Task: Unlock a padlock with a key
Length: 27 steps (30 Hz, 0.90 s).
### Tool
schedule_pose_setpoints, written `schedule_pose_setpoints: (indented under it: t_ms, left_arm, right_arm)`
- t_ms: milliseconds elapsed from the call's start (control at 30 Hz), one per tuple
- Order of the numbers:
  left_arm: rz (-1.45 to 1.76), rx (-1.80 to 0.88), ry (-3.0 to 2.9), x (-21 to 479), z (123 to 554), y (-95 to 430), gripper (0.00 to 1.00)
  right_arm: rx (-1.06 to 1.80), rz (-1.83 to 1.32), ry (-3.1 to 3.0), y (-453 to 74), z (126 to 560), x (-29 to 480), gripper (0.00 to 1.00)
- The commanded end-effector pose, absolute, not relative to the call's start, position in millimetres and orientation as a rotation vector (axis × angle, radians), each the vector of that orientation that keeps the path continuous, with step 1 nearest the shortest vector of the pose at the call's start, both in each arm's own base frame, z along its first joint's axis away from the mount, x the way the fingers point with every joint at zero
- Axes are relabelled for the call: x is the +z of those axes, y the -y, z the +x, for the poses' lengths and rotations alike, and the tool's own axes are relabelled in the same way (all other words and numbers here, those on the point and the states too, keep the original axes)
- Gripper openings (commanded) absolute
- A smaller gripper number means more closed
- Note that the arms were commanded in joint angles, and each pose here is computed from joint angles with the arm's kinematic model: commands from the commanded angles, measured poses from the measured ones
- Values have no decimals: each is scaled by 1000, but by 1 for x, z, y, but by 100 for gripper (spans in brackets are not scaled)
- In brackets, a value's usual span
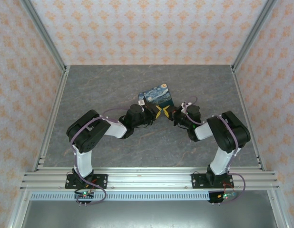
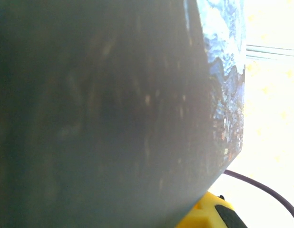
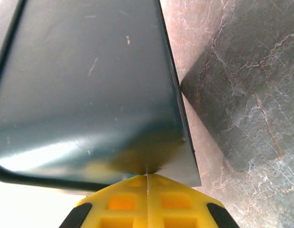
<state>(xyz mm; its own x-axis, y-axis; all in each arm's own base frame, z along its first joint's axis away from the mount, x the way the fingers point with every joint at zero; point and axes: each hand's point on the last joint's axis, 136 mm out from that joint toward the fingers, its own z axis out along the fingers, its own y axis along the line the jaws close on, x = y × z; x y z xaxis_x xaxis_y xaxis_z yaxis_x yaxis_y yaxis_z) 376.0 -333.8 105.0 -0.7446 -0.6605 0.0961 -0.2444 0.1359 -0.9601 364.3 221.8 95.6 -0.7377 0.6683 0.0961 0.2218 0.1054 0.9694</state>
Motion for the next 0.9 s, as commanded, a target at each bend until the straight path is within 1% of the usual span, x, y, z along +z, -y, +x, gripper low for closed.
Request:
schedule_pose_setpoints:
  t_ms: [0, 200, 433, 467, 500, 533, 600, 667, 767, 867]
  left_arm:
    - [-616, -1854, -2092, 149, 342, 374, 0]
    - [-621, -1837, -2100, 145, 343, 374, 0]
    - [-655, -1754, -2115, 123, 348, 366, 0]
    - [-674, -1702, -2150, 112, 348, 363, 0]
    - [-675, -1677, -2157, 109, 348, 361, 0]
    - [-666, -1643, -2164, 107, 348, 358, 0]
    - [-658, -1567, -2193, 100, 349, 351, 0]
    - [-649, -1517, -2220, 93, 349, 345, 0]
    - [-652, -1485, -2238, 86, 350, 337, 0]
    - [-645, -1457, -2265, 79, 349, 330, 0]
  right_arm:
    - [1750, 733, -1966, -233, 372, 119, 0]
    - [1750, 750, -1964, -231, 369, 117, 0]
    - [1737, 755, -1995, -232, 361, 116, 0]
    - [1729, 755, -1999, -232, 360, 116, 3]
    - [1723, 757, -2000, -230, 359, 116, 8]
    - [1715, 760, -2002, -229, 358, 116, 16]
    - [1690, 762, -2008, -227, 356, 115, 37]
    - [1655, 765, -2016, -222, 354, 114, 52]
    - [1595, 780, -2048, -214, 349, 108, 67]
    - [1535, 762, -2106, -209, 340, 101, 75]
